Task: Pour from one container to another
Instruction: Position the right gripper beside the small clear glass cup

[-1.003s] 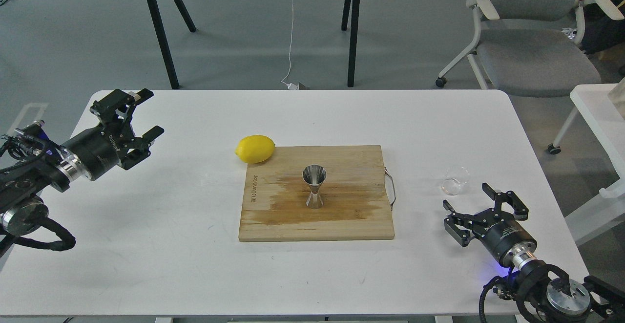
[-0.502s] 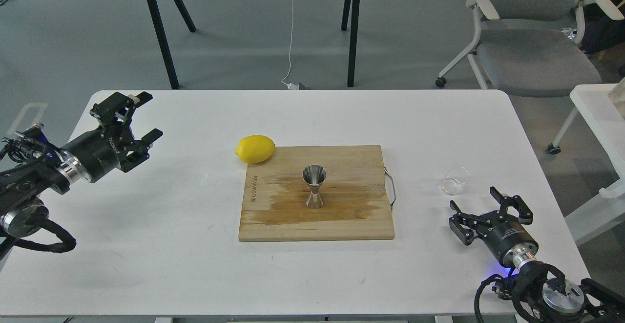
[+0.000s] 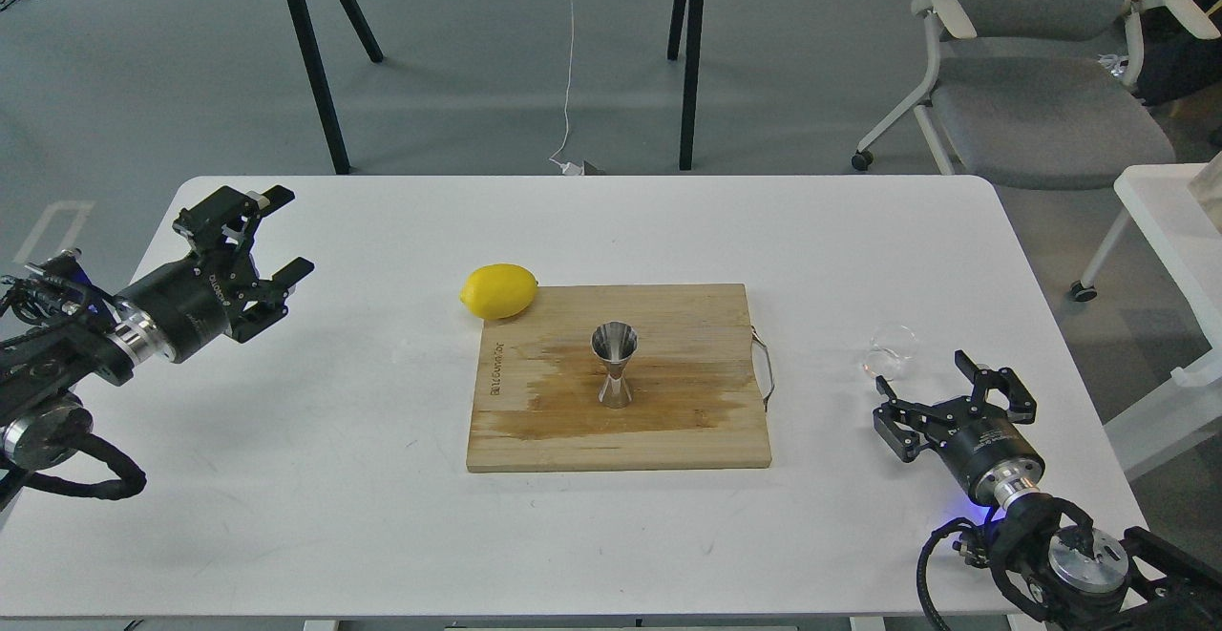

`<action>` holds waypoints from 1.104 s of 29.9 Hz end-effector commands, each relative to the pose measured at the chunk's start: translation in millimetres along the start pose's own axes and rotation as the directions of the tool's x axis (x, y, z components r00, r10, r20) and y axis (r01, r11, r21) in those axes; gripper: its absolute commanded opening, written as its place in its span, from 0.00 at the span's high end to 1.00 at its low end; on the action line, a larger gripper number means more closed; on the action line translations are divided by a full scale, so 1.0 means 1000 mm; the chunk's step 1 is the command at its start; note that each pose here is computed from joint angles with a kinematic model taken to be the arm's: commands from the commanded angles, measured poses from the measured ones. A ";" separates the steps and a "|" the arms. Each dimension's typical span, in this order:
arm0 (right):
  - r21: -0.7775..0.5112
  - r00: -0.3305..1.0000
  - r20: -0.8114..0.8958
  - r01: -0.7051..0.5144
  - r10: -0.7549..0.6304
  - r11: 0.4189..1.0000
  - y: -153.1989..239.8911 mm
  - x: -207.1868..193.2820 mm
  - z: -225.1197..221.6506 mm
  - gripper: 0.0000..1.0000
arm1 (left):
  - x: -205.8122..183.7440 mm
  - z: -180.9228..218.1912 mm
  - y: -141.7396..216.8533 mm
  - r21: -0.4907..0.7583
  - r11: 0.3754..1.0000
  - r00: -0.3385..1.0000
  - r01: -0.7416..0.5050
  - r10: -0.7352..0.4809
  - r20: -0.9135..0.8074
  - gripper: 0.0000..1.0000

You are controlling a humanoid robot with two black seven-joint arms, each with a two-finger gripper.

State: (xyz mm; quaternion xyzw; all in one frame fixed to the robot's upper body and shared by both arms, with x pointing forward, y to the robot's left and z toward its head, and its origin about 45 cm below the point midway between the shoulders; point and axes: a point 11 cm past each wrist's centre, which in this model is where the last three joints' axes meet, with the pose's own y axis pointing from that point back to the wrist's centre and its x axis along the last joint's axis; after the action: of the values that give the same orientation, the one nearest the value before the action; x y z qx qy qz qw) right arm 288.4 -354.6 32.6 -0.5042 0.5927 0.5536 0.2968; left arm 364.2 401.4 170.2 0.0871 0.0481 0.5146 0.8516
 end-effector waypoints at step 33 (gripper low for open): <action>-0.004 1.000 0.004 0.011 -0.011 1.000 -0.023 -0.009 0.017 0.05 | 0.000 -0.010 -0.002 0.014 1.000 1.000 -0.015 0.015 -0.014 0.00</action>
State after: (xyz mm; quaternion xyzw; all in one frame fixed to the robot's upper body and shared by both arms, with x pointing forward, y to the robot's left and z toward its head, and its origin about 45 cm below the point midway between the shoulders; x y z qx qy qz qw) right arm 308.9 -334.5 29.2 -0.5053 0.5887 0.5535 0.3027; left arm 364.1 400.6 159.7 0.0895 0.0572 0.5207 0.8471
